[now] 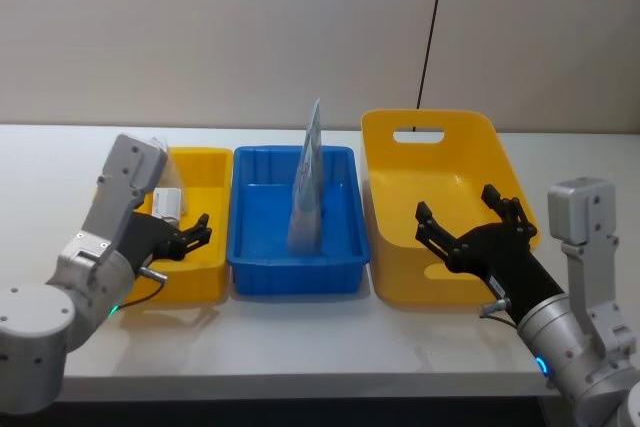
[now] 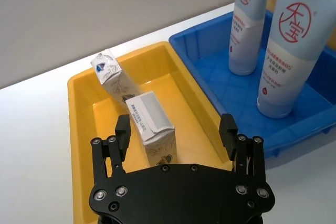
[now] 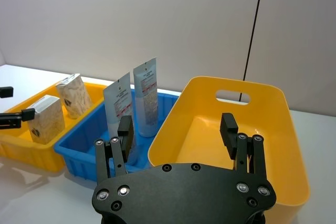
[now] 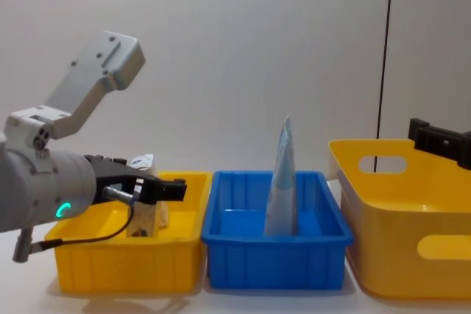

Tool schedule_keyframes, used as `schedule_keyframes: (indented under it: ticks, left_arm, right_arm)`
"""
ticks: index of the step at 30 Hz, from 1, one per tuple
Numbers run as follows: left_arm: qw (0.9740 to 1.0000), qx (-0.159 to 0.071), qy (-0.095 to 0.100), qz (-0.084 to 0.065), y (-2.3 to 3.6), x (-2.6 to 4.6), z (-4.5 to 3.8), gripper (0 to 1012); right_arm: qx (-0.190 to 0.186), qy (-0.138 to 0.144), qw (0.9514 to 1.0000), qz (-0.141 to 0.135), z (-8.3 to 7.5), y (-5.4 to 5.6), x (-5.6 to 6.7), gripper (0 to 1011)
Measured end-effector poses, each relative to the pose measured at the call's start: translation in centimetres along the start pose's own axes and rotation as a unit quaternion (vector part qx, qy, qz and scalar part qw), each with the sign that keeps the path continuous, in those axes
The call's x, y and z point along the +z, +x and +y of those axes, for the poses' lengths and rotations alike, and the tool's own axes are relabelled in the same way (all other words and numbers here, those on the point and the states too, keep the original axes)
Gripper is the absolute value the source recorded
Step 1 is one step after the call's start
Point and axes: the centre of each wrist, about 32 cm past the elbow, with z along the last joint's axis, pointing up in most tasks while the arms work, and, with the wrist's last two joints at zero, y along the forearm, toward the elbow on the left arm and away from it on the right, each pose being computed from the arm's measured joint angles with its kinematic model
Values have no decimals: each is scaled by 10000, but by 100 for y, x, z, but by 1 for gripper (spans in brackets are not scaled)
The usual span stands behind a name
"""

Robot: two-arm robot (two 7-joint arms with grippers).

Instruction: Bimanual collaborative sorting of washing and personal care products

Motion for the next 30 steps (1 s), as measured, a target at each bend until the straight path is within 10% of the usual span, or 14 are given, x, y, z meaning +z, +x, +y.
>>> schedule_keyframes:
  ticks: [30]
  left_arm:
    - [9991,299,238,-193,-105,-63,-279,1001]
  right_arm:
    - [0,0,10000,0,0,0,0,1000]
